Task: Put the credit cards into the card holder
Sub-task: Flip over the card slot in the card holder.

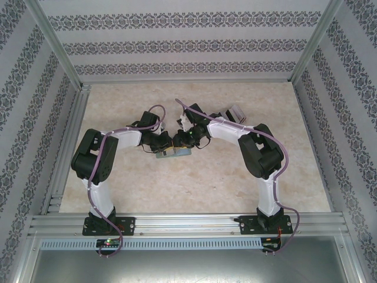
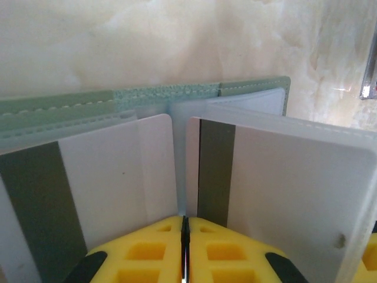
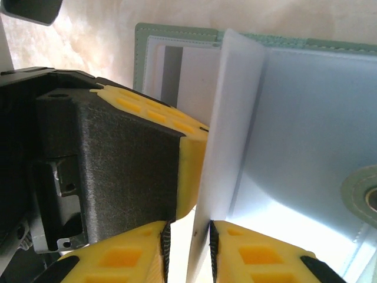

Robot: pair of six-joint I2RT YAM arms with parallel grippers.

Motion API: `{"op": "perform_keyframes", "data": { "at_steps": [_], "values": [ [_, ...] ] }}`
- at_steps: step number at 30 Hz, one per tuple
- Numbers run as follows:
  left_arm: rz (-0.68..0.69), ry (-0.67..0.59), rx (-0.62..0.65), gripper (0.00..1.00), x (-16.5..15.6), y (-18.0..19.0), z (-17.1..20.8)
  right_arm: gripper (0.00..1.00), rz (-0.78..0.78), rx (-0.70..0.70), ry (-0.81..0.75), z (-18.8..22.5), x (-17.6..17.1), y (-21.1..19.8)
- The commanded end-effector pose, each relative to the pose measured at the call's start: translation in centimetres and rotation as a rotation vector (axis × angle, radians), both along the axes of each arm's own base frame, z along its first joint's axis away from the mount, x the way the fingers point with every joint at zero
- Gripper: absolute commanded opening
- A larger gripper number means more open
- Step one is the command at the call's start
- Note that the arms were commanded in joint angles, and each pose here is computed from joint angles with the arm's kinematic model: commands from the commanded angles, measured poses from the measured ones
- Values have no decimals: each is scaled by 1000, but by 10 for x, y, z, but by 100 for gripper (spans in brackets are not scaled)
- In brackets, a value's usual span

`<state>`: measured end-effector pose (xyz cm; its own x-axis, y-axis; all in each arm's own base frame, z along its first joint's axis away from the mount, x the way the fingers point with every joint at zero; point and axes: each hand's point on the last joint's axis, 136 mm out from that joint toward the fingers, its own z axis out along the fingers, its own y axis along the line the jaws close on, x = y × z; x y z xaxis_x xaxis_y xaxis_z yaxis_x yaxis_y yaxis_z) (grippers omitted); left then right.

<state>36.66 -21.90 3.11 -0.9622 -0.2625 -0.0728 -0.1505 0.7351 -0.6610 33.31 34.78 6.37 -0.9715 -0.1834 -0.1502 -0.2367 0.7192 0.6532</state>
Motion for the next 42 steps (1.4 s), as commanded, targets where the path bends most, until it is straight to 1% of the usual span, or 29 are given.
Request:
{"op": "perform_keyframes", "data": {
  "at_steps": [1, 8, 12, 17, 20, 24, 29, 33, 39, 42],
  "values": [
    [1, -62, -12, 13, 1, -5, 24, 28, 37, 67, -1, 12, -2, 18],
    [39, -93, 0, 22, -2, 9, 42, 28, 57, 81, -5, 17, -4, 27],
    [83, -105, 17, 23, -6, 28, 49, 28, 73, 82, 11, 12, -6, 35],
    [169, -118, 67, 24, -12, 63, 55, 29, 94, 87, 43, 2, -11, 46],
    [217, -128, 85, 25, -16, 81, 58, 29, 93, 92, 38, 4, -11, 48],
    [240, -140, 103, 26, -17, 91, 60, 29, 81, 82, 25, 8, -8, 41],
    [215, -127, 77, 26, -11, 84, 57, 29, 25, 70, -28, 22, 8, 15],
    [201, -120, 50, 26, -5, 77, 55, 29, -40, 42, -82, 33, 24, -16],
    [177, -125, 29, 26, 8, 66, 57, 31, -149, 8, -146, 47, 47, -70],
    [151, -137, 13, 28, 18, 51, 61, 31, -224, -40, -190, 54, 63, -109]
  ]
}}
